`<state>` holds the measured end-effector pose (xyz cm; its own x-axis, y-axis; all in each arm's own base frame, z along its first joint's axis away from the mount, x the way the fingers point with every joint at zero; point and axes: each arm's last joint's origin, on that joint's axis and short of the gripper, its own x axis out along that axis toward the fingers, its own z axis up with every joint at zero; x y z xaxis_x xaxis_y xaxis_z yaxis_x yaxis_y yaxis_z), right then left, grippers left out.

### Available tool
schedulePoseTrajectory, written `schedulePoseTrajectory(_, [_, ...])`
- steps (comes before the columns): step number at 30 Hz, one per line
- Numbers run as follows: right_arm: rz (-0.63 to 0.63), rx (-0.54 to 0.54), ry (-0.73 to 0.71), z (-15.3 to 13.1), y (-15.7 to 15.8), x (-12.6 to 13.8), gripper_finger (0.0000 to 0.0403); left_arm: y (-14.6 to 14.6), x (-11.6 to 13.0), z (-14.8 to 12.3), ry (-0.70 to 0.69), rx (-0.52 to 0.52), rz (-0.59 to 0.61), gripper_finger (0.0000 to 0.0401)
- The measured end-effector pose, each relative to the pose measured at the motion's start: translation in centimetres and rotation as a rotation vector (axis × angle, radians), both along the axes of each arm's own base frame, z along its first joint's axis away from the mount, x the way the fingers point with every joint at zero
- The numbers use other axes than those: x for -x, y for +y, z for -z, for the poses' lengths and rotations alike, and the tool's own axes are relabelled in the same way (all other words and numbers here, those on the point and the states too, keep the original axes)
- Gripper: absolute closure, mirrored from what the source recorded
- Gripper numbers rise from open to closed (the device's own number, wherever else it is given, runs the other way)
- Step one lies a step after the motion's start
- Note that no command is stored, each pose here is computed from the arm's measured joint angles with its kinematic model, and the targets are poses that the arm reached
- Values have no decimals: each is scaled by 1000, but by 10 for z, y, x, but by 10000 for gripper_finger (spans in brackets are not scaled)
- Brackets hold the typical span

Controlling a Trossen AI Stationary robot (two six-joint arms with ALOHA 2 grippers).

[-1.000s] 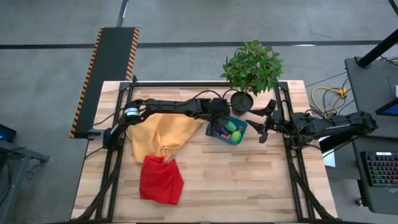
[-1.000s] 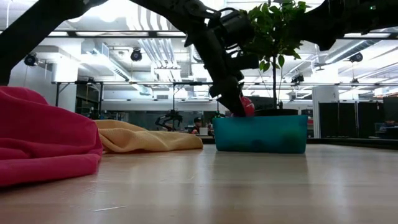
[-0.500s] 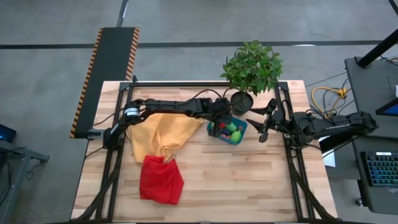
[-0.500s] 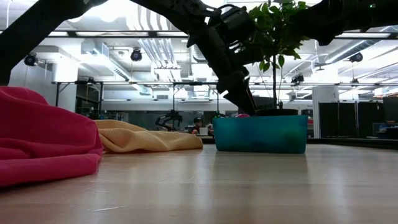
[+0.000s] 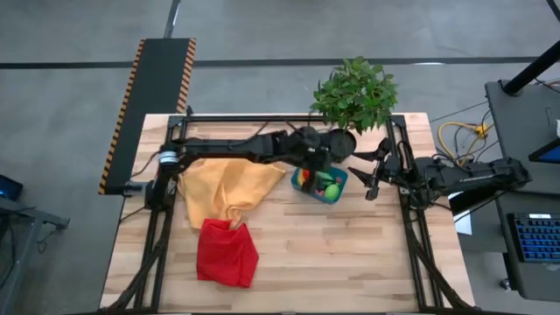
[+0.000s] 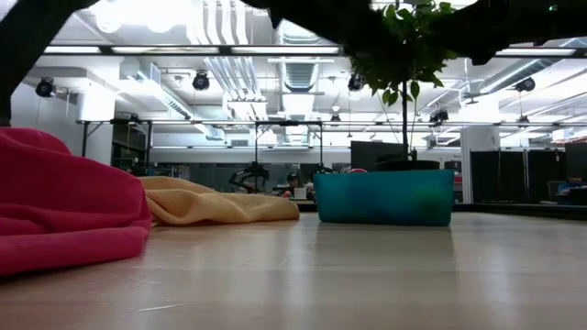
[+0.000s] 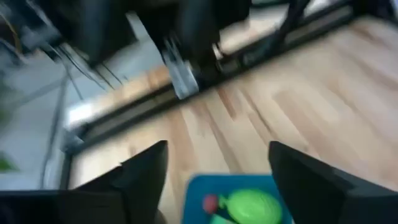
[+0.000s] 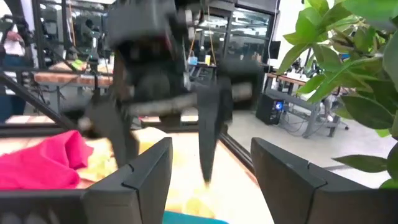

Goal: Pick and placing Produce into tupperware
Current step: Return to Home Position

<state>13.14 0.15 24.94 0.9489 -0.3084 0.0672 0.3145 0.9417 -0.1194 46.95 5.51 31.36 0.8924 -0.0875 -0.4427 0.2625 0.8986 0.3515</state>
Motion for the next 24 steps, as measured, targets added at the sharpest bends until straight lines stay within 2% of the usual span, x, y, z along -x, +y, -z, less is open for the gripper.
schedulePoseTrajectory(6, [-57,-69,-1,1,1,6,193,-12,34,-51,-123,-14,18,236])
schedulePoseTrajectory(12, [-433,-66,73,7,11,11,194,-19,82,-88,-267,-31,22,351])
schedulePoseTrajectory(15, [-501,-85,74,7,13,13,206,-21,107,-98,-354,-42,19,392])
schedulePoseTrajectory(18, [-562,-53,63,5,15,16,245,-24,131,-100,-426,-52,14,393])
schedulePoseTrajectory(24, [-551,-25,102,10,13,27,377,-26,170,-85,-466,-45,-86,400])
